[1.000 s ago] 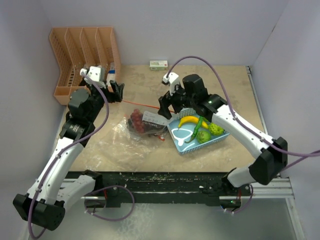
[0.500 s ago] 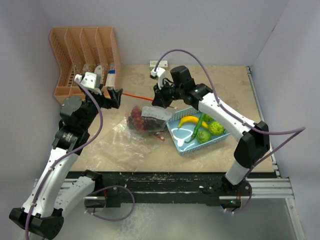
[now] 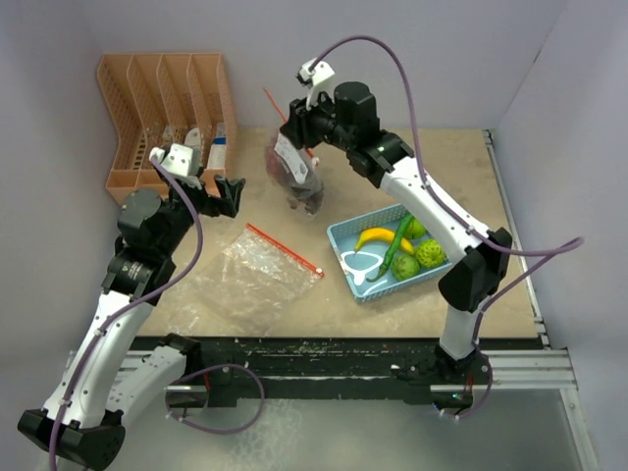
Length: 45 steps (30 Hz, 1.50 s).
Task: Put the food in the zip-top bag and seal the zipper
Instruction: Place the zipper food storage bag at the center of the board, then pick up the zipper food storage bag at the center of the board.
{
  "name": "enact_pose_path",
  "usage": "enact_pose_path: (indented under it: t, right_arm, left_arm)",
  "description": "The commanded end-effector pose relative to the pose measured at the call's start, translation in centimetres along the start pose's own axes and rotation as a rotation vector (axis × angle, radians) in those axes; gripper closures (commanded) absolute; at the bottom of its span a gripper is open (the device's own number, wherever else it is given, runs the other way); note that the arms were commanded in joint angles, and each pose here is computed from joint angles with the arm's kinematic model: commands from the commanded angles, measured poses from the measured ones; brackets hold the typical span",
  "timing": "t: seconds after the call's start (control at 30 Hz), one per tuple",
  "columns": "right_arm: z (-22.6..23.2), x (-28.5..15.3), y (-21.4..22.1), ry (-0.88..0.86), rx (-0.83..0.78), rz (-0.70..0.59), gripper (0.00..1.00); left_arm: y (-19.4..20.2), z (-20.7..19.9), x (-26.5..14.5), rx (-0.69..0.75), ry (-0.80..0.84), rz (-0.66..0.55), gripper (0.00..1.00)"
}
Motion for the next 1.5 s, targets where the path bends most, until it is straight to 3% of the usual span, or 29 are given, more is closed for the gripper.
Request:
enact_pose_path:
  t: [0.0, 0.1, 0.17, 0.33, 0.53, 0.8, 1.13, 1.17, 1.4, 1.47]
  right_arm:
    - [-2.9, 1.8, 1.4, 0.16, 0.028, -0.017, 0.46]
    - [-2.8, 0.9, 2.9, 0.162, 0.043, 0.014, 0.3]
    - [-2.6, -0.1, 3.4, 0.156, 0.036, 0.024, 0.27]
    - [2.4, -2.8, 7.6, 0.014, 0.079, 0.122, 0.31]
    - [8.2, -3.6, 18.1, -0.124, 0.137, 0.386, 0.35]
    - [6.8, -1.4, 28.0, -0.007, 0.214, 0.7, 0.37]
    - [4.6, -0.8, 32.0, 0.083, 0.211, 0.783, 0.36]
    - [4.6, -1.0, 32.4, 0.083, 0.206, 0.793, 0.37]
    - [5.2, -1.9, 35.3, 0.044, 0.241, 0.821, 0.75]
    - [5.4, -2.1, 35.8, 0.046, 0.263, 0.811, 0.8]
  left_arm:
    - [-0.1, -0.5, -0.4, -0.011, 0.035, -0.017, 0.0]
    - [0.1, -0.4, -0.5, -0.009, 0.024, -0.012, 0.01]
    - [0.2, 0.0, -0.5, -0.019, 0.001, -0.01, 0.01]
    - [1.0, 0.8, -0.2, -0.083, -0.074, 0.015, 0.01]
    - [3.1, 1.3, 0.8, -0.122, -0.117, 0.093, 0.01]
    - [3.4, 1.0, 0.5, -0.14, -0.102, 0.111, 0.01]
    - [5.2, 1.3, -0.6, -0.131, -0.132, 0.179, 0.01]
    - [5.4, 1.3, -0.6, -0.133, -0.131, 0.184, 0.01]
    - [6.6, 1.2, -0.5, -0.153, -0.131, 0.211, 0.01]
    - [7.0, 1.1, -0.6, -0.16, -0.129, 0.224, 0.01]
Point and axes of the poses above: each gripper's point midway between its finger pads, its own x axis out along the fingers, its own z axis along the line the jaws close on, y = z × x, the point moved 3 cm from there along -x, back along the fingers, and after that the axes turned 2 degrees about x, right-handed, at the moved point
